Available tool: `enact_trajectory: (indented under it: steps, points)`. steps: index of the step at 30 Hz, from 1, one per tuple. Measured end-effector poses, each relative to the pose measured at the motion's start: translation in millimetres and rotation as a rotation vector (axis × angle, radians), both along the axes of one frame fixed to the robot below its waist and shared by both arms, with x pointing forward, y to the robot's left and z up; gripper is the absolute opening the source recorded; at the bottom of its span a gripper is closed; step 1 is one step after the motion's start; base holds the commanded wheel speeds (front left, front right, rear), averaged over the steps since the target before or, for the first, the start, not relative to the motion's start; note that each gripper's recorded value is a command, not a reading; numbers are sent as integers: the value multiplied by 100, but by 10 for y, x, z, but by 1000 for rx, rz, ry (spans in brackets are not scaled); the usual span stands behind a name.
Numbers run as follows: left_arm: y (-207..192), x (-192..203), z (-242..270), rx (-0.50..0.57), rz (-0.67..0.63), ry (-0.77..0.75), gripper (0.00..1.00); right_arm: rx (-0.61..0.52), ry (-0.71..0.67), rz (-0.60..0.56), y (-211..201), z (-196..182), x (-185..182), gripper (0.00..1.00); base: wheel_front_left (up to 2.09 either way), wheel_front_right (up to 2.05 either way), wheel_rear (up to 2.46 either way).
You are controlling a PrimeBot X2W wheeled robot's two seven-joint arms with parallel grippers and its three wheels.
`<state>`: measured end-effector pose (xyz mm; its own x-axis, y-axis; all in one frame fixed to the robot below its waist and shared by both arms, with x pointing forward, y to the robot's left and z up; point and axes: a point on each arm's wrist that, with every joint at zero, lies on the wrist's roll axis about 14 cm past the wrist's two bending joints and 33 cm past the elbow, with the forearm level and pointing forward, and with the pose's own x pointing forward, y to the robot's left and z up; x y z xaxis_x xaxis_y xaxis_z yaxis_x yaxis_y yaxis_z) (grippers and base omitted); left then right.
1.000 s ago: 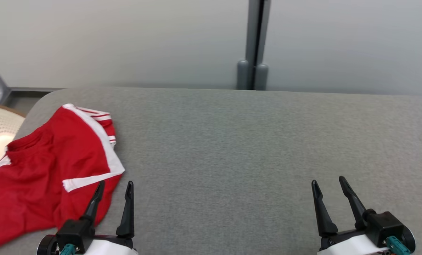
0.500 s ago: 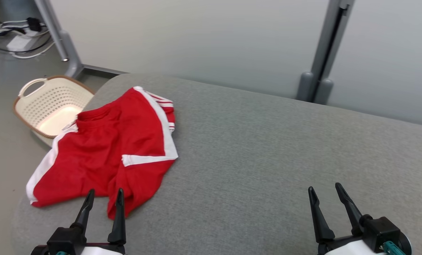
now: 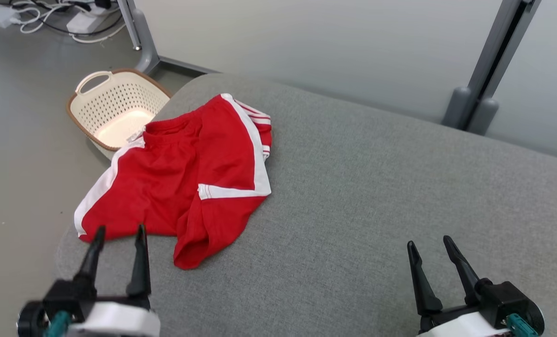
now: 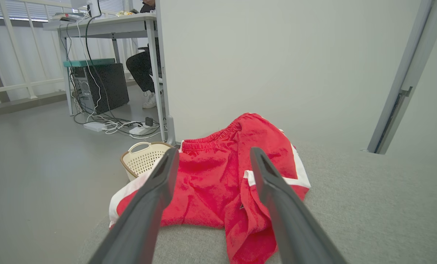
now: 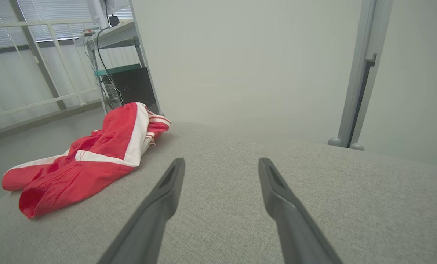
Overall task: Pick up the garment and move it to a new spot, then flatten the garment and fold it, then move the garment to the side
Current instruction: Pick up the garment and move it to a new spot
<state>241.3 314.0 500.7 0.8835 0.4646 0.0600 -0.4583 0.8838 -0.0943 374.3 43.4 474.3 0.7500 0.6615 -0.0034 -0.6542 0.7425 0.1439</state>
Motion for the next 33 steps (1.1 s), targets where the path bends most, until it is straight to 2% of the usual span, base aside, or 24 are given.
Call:
enact_trajectory:
  steps: [6,13,21,26,33]
  points:
    - [298,478,433,122,-13,-54,100,-47,23,7,20,-231,135,100,0,0,0]
    - [763,1100,47,133,-17,183,100,-85,30,-8,-30,-468,419,100,0,0,0]
    - [1139,1702,-344,59,14,456,100,-124,70,-88,-384,-814,729,100,0,0,0]
    - [1086,1951,-723,7,-10,601,100,-120,86,-132,-535,-946,835,100,0,0,0]
    - [1007,2023,-1183,-110,-4,742,100,-108,97,-164,-623,-1047,918,100,0,0,0]
